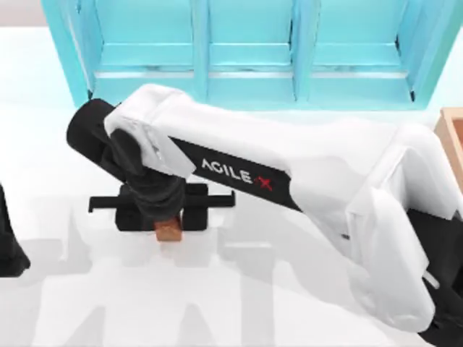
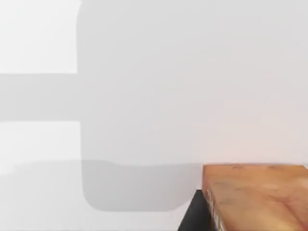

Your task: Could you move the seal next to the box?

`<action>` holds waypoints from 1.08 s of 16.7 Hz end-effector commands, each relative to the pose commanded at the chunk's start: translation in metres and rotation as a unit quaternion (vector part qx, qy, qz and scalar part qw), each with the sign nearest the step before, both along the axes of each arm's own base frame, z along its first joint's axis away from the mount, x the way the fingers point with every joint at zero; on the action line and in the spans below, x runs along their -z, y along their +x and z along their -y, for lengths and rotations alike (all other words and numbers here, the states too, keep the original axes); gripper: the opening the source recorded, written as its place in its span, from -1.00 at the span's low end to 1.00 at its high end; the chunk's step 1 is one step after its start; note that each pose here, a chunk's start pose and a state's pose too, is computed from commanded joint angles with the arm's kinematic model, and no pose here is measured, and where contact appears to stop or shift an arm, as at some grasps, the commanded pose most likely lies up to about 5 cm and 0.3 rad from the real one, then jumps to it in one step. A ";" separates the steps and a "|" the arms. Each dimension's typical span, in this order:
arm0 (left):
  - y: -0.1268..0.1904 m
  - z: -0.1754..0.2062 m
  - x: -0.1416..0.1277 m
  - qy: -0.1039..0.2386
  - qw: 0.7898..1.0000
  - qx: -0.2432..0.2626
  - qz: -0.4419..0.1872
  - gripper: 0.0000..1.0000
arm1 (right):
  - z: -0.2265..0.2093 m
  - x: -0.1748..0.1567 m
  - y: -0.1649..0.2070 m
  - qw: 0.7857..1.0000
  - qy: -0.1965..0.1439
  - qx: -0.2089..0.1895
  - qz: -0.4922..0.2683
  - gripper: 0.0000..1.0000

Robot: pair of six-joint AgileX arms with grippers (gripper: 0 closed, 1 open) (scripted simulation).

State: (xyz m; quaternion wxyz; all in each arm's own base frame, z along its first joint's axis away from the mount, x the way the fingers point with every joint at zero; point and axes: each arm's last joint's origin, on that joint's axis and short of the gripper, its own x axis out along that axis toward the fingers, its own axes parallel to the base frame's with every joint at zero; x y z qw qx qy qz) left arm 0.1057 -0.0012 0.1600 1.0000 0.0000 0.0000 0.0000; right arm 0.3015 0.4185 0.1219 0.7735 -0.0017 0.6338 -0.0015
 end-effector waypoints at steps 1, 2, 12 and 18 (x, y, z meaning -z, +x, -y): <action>0.000 0.000 0.000 0.000 1.000 0.000 0.000 1.00 | 0.000 -0.005 0.000 1.000 -0.001 0.000 -0.001 -1.00; 0.000 0.000 0.000 0.000 1.000 0.000 0.000 1.00 | -0.001 -0.010 0.000 1.000 -0.002 0.001 -0.001 -1.00; 0.000 0.000 0.000 0.000 1.000 0.000 0.000 1.00 | 0.001 -0.047 0.001 1.000 0.002 0.003 0.001 -1.00; 0.000 0.000 0.000 0.000 1.000 0.000 0.000 1.00 | 0.058 -0.067 0.029 1.000 -0.019 -0.001 -0.022 -1.00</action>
